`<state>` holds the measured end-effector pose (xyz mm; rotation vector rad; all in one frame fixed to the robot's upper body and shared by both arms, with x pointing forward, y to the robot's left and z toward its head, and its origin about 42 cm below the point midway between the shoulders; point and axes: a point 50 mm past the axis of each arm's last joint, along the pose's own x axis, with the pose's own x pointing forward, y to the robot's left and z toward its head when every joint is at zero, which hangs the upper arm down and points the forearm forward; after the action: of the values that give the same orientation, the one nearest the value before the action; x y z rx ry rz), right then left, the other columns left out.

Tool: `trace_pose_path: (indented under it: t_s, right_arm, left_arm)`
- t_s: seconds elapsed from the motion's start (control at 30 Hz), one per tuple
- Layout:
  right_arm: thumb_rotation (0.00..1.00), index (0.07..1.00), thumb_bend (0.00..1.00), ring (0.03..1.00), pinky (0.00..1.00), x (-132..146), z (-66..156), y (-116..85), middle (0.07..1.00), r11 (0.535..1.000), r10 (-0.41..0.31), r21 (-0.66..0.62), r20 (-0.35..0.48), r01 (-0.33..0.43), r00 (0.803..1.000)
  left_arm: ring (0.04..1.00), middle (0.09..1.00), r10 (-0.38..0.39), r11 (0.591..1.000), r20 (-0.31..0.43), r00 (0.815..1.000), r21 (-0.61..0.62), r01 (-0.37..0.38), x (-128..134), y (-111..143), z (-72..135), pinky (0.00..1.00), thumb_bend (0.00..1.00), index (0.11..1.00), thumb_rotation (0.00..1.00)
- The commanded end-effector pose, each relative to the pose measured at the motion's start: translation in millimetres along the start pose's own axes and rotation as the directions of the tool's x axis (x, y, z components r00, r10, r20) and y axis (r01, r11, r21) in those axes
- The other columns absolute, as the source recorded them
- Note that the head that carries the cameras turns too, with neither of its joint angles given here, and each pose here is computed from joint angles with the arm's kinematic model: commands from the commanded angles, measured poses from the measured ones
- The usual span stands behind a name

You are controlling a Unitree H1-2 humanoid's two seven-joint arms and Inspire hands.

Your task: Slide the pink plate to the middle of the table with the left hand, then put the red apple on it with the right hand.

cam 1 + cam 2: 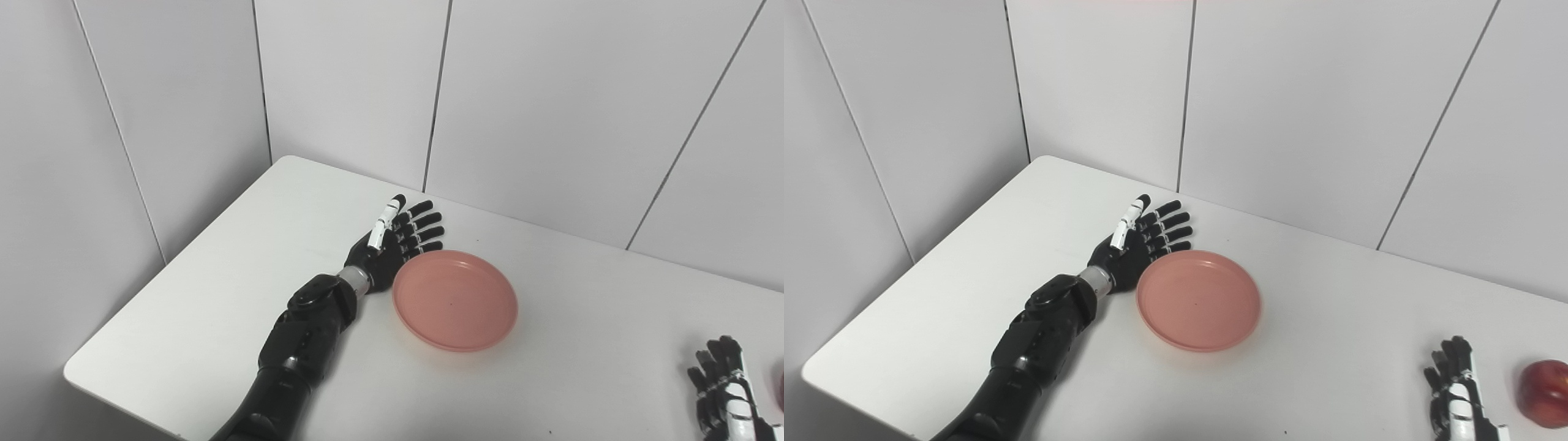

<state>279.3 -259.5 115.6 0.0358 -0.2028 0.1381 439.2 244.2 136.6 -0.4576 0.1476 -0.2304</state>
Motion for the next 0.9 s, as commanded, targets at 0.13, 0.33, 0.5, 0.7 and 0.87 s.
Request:
trace_pose_path:
  t_s: [0.13,0.33,0.5,0.7,0.87]
  right_arm:
    - [1.00,1.000,0.31,1.000,1.00,-17.0,-24.9,5.9,1.000,1.000,-0.004,0.029,-0.063,0.006,0.998]
    - [1.00,1.000,0.31,1.000,1.00,-16.2,-22.6,10.2,1.000,0.999,-0.014,0.038,-0.068,0.016,0.998]
    - [1.00,1.000,0.31,0.999,1.00,-16.0,-23.1,11.9,1.000,1.000,-0.014,0.025,-0.062,0.015,0.998]
    - [1.00,1.000,0.34,0.992,1.00,-15.0,-21.9,14.8,1.000,1.000,-0.017,0.019,-0.067,0.018,0.998]
    - [1.00,1.000,0.33,0.981,1.00,-14.2,-21.1,17.4,0.999,1.000,-0.026,0.008,-0.070,0.026,0.997]
  left_arm:
    - [0.859,0.867,-0.034,0.999,-0.028,0.999,-0.002,0.034,1.1,-18.7,-6.0,0.83,0.39,0.845,1.00]
    - [0.864,0.873,-0.062,0.998,-0.043,0.997,-0.007,0.062,0.7,-29.8,-12.7,0.84,0.39,0.852,1.00]
    - [0.875,0.885,-0.091,0.996,-0.041,0.995,-0.014,0.090,0.8,-39.0,-18.1,0.86,0.39,0.865,1.00]
    - [0.876,0.888,-0.122,0.992,-0.051,0.991,-0.010,0.122,1.4,-52.8,-22.8,0.86,0.39,0.877,1.00]
    - [0.864,0.876,-0.139,0.990,-0.055,0.989,-0.015,0.138,1.4,-61.5,-22.2,0.85,0.38,0.864,1.00]
